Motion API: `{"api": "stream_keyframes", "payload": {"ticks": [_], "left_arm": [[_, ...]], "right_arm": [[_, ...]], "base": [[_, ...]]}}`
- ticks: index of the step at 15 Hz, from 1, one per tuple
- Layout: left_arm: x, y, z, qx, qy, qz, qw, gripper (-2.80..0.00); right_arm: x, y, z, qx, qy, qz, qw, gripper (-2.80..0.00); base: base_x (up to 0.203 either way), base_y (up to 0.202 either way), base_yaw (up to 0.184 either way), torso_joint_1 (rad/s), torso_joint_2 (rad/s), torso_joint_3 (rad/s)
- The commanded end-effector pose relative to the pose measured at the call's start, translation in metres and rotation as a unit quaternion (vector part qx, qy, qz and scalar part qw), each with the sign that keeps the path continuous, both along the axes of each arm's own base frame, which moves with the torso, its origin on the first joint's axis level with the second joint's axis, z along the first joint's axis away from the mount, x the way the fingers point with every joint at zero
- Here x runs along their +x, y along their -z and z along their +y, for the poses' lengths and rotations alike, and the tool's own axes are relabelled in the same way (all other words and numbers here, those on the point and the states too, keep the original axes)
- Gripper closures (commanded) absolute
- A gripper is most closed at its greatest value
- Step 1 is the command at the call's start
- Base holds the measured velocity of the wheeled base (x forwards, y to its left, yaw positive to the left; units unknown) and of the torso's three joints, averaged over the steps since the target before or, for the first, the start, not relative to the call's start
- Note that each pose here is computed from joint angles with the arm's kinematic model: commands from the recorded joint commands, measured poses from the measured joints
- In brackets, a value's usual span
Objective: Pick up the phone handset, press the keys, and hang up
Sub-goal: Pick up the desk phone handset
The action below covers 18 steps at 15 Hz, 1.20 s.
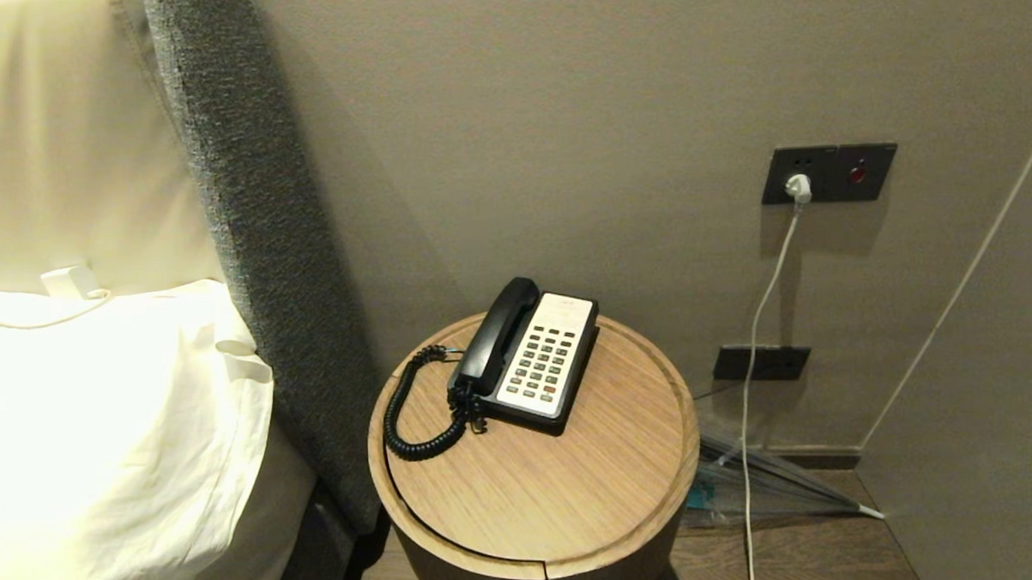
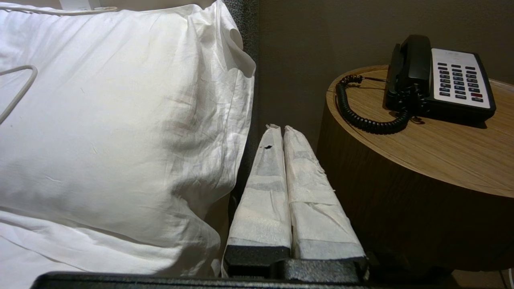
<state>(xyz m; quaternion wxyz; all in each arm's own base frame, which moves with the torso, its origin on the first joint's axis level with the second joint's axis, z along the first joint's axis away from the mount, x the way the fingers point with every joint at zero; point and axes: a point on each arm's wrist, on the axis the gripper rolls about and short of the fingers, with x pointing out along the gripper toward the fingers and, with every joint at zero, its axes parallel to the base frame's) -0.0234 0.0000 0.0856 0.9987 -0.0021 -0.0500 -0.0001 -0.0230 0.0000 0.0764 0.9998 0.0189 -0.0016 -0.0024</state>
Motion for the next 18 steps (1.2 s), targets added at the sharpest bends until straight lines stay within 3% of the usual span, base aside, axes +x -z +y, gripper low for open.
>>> {"api": "stream_keyframes", "payload": {"ticks": [1,18], "left_arm": [[0.0033,0.011,0.0,0.0,0.0,0.02,0.9998,0.0],[0.0033,0.011,0.0,0.0,0.0,0.02,0.9998,0.0]], "right_arm": [[0.0001,0.0,0.0,0.0,0.0,0.001,1.0,0.0],[0.0001,0.0,0.0,0.0,0.0,0.001,1.0,0.0]], "base": [[0.0,0.0,0.0,0.0,0.0,0.0],[0.0,0.0,0.0,0.0,0.0,0.0]]}}
